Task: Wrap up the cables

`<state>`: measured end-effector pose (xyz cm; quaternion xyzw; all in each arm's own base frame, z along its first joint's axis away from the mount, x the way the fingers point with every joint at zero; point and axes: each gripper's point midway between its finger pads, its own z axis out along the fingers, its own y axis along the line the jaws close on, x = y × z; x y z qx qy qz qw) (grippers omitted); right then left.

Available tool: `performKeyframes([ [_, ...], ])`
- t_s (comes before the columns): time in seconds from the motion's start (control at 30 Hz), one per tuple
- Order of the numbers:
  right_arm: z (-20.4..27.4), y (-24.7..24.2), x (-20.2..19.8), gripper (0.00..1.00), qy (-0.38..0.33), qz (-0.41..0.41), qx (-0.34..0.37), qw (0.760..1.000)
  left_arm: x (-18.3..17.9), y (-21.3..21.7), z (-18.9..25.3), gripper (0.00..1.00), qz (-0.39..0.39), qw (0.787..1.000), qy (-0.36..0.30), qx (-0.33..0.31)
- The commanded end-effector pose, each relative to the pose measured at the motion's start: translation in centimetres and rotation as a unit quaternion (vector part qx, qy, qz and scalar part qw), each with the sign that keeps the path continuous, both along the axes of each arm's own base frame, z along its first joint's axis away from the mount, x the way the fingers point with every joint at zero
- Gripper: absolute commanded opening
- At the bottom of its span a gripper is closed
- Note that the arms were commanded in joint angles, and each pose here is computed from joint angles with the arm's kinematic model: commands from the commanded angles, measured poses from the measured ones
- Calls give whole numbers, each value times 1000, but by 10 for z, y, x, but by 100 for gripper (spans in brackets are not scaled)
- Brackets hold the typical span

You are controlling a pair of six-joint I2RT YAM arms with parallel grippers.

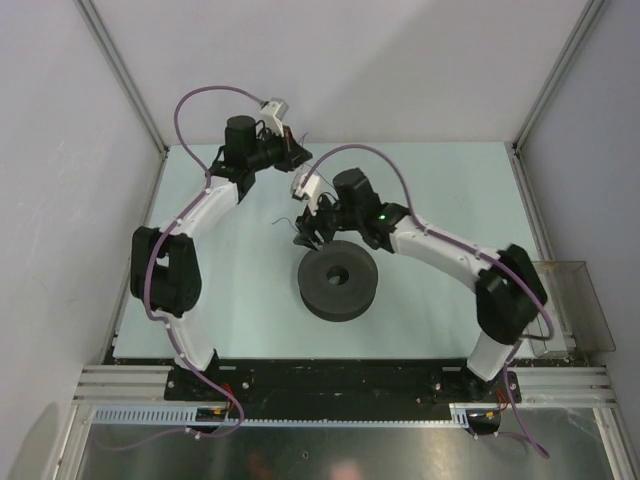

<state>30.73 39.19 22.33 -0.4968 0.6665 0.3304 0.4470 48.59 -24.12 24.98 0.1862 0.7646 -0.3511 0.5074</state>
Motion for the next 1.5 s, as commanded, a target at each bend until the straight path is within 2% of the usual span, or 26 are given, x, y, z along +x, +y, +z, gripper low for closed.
performKeyframes([
  [0.0,-13,19,45,63,-73,-40,7,996,10,-2,18,0,-3,998,21,-53],
  [0.33,-68,59,95,66,-49,-77,45,995,24,13,-35,0,5,992,104,-71],
  [0.47,-104,70,118,67,-18,-104,23,994,27,17,-44,0,4,991,114,-73],
  [0.7,-143,71,145,68,-20,-139,-19,990,28,19,-49,0,2,991,112,-68],
  [1.03,-158,64,168,70,-12,-178,-50,983,36,23,-56,0,4,991,112,-68],
  [1.17,-178,54,169,71,27,-201,-94,975,40,24,-56,0,7,991,114,-72],
  [1.37,-197,47,170,63,54,-210,-126,968,42,24,-55,0,9,990,115,-76],
  [1.47,-203,46,172,53,60,-209,-142,966,43,24,-56,0,10,990,119,-79],
])
